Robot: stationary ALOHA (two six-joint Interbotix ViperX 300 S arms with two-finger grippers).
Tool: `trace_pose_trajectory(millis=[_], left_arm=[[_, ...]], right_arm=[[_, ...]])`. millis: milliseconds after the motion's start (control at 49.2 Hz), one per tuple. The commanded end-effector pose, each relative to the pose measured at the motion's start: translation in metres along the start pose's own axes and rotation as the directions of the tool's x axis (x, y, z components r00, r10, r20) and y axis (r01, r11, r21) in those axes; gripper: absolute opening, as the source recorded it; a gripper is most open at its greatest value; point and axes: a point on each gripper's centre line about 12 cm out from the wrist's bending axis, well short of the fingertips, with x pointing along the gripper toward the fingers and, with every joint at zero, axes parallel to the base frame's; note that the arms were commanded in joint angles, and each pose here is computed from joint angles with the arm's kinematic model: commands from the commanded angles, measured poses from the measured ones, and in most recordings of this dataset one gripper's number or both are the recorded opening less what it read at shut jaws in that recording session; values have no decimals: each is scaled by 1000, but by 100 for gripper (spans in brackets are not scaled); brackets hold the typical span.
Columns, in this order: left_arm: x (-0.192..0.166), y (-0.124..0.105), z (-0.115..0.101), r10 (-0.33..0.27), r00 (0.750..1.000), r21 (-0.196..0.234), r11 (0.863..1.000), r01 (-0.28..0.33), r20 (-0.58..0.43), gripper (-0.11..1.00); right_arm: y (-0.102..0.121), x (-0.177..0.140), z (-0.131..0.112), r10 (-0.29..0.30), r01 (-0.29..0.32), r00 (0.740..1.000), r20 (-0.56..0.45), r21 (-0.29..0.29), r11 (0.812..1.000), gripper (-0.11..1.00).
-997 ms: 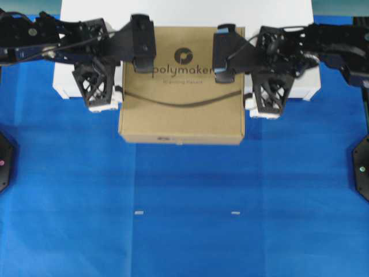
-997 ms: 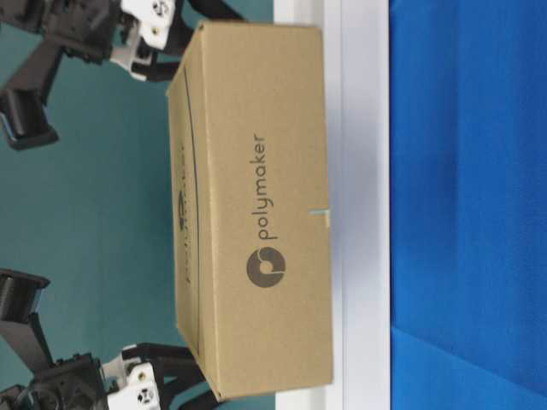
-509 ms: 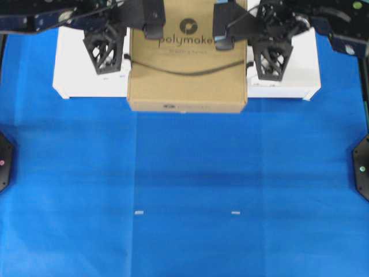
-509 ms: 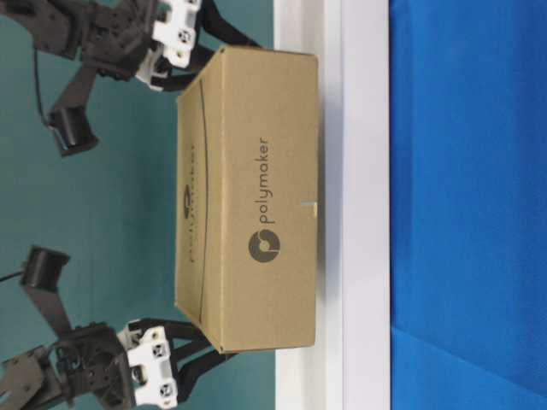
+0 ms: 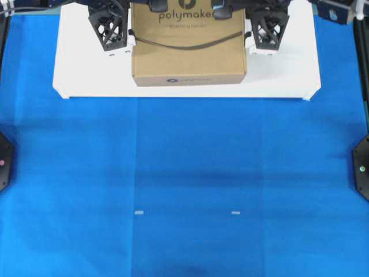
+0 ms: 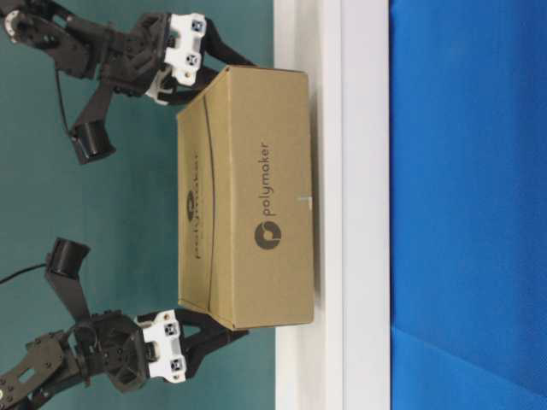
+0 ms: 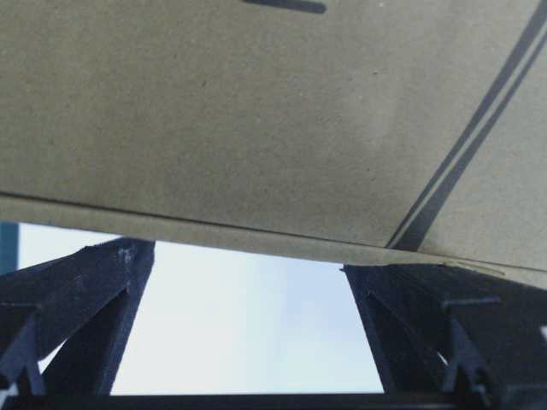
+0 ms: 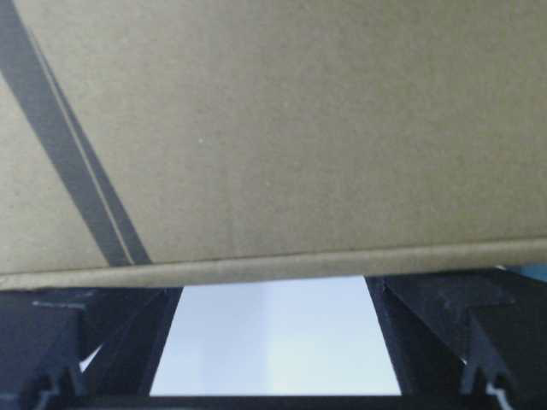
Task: Place the cardboard box on the stand after clamping it between your arms.
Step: 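Lower the clamped box onto the white stand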
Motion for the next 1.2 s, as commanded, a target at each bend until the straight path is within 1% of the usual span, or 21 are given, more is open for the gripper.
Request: trace_pose_trajectory(millis=[0, 346, 448, 570, 712, 793, 936, 997, 1180], left_arm=[[-29, 3, 49, 54, 975, -11, 999, -53, 215, 87], [-28, 7, 50, 65, 971, -19, 998, -62, 228, 87], [-21, 8, 48, 68, 971, -24, 998, -64, 228, 87], [-7, 5, 43, 66, 972, -24, 998, -63, 226, 87], [7, 6, 31, 65, 977, -34, 998, -59, 203, 87], [9, 8, 25, 67, 979, -40, 997, -60, 192, 87], [10, 10, 18, 69, 981, -52, 997, -60, 180, 87], [9, 8, 16, 67, 982, -55, 997, -58, 178, 87], [10, 4, 8, 60, 985, -48, 997, -53, 165, 87]], right_arm=[[-3, -33, 54, -39, 30, 976, 213, 44, 999, 98], [-1, -22, 51, -18, 11, 982, 190, 39, 999, 98], [0, -16, 47, -9, 2, 985, 175, 40, 999, 98], [2, -6, 40, 3, -10, 989, 149, 46, 999, 98], [0, 5, 30, 5, -13, 991, 130, 59, 998, 98], [0, 9, 23, 11, -19, 994, 113, 69, 997, 98], [1, 10, 18, 16, -23, 994, 104, 73, 997, 98], [1, 10, 17, 15, -22, 995, 103, 69, 997, 98], [1, 17, 16, 8, -10, 994, 107, 20, 1000, 98]])
